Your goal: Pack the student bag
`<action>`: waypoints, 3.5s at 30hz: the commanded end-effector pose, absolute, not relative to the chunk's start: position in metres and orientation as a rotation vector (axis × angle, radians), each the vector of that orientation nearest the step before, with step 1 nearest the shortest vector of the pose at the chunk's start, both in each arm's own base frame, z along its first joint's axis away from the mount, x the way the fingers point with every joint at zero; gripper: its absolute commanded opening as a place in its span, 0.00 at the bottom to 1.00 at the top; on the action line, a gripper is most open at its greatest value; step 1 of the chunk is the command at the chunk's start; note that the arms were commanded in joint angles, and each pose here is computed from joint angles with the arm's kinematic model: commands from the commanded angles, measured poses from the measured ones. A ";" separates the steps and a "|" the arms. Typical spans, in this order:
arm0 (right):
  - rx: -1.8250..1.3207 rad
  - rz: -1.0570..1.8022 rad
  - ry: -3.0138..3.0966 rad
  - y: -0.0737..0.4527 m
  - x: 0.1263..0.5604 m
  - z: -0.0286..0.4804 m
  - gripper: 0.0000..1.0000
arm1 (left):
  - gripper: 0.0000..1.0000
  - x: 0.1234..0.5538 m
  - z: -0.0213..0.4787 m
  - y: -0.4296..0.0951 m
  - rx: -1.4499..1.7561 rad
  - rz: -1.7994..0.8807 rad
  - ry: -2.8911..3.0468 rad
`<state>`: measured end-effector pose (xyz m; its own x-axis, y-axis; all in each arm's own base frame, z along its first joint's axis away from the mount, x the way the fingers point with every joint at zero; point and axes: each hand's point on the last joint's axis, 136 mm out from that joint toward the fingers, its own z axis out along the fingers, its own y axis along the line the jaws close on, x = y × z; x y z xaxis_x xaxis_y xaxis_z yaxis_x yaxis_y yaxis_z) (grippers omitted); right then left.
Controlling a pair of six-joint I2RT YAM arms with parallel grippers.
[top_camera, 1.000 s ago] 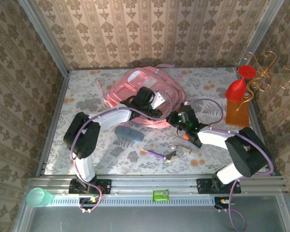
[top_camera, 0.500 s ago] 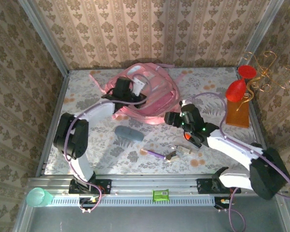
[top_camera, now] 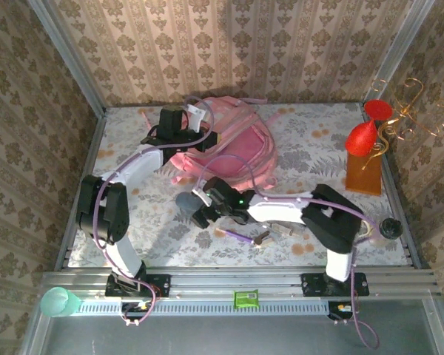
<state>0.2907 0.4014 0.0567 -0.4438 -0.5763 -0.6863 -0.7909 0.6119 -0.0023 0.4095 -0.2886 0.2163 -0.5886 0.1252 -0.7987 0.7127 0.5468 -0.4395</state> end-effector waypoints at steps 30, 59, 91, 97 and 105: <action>0.414 0.800 2.188 0.233 0.449 0.160 0.32 | 0.00 0.402 0.329 -0.309 0.709 -1.209 1.804; 0.147 -0.039 2.611 0.099 0.239 0.110 0.89 | 0.00 0.425 0.293 -0.292 0.634 -1.102 1.873; 0.090 -0.055 2.829 0.114 0.200 0.022 0.93 | 0.00 0.419 0.270 -0.305 0.671 -1.098 1.933; 0.052 0.079 2.835 0.133 0.206 0.019 0.69 | 0.00 0.419 0.267 -0.305 0.676 -1.090 1.940; 0.076 0.050 2.868 0.130 0.202 0.006 0.59 | 0.00 0.419 0.263 -0.306 0.679 -1.091 1.947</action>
